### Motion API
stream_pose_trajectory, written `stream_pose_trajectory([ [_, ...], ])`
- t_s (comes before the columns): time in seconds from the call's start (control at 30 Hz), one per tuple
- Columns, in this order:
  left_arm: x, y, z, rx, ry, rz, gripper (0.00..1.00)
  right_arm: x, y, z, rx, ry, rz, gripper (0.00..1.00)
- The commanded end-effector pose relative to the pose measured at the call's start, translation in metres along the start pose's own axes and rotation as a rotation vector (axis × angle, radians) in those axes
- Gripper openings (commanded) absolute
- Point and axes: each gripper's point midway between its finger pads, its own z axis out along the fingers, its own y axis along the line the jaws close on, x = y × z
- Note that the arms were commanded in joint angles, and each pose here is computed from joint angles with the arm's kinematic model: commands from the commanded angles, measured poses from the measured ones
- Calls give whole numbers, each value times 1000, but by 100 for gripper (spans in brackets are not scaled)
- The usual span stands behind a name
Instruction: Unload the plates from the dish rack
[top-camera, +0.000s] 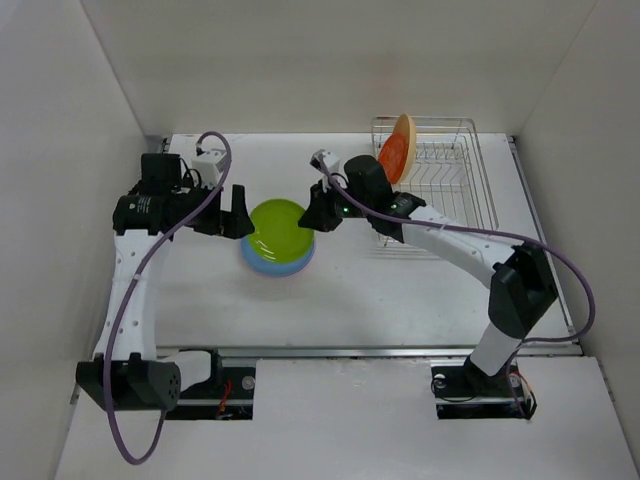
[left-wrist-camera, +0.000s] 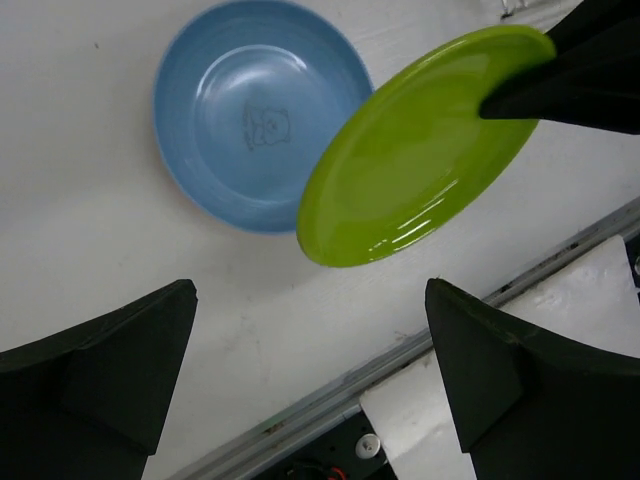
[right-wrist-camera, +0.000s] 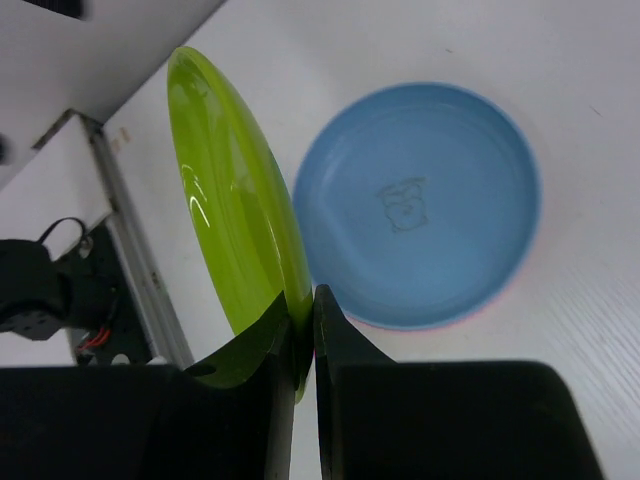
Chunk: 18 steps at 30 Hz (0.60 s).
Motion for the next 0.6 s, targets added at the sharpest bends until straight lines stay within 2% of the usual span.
stream_pose_trajectory([
  [0.0,21,2,19,68,92,34,97,-56,51,-6,-240,-185,-133,0],
  [0.13,43,1,28,128,204,12,90,-43,52,8,-300,-146,-121,0],
  [0.23,48,3,34,134,230,5,83,-38,53,15,-338,-138,-111,0],
  [0.33,47,4,37,131,231,-19,54,-35,60,18,-368,-126,-115,0],
  [0.37,44,2,38,140,219,-26,35,-32,57,21,-366,-117,-110,0],
  [0.53,41,-3,38,166,213,-50,0,-31,55,26,-366,-115,-100,0],
  [0.57,43,1,40,151,225,-53,0,-31,55,26,-366,-115,-100,0],
])
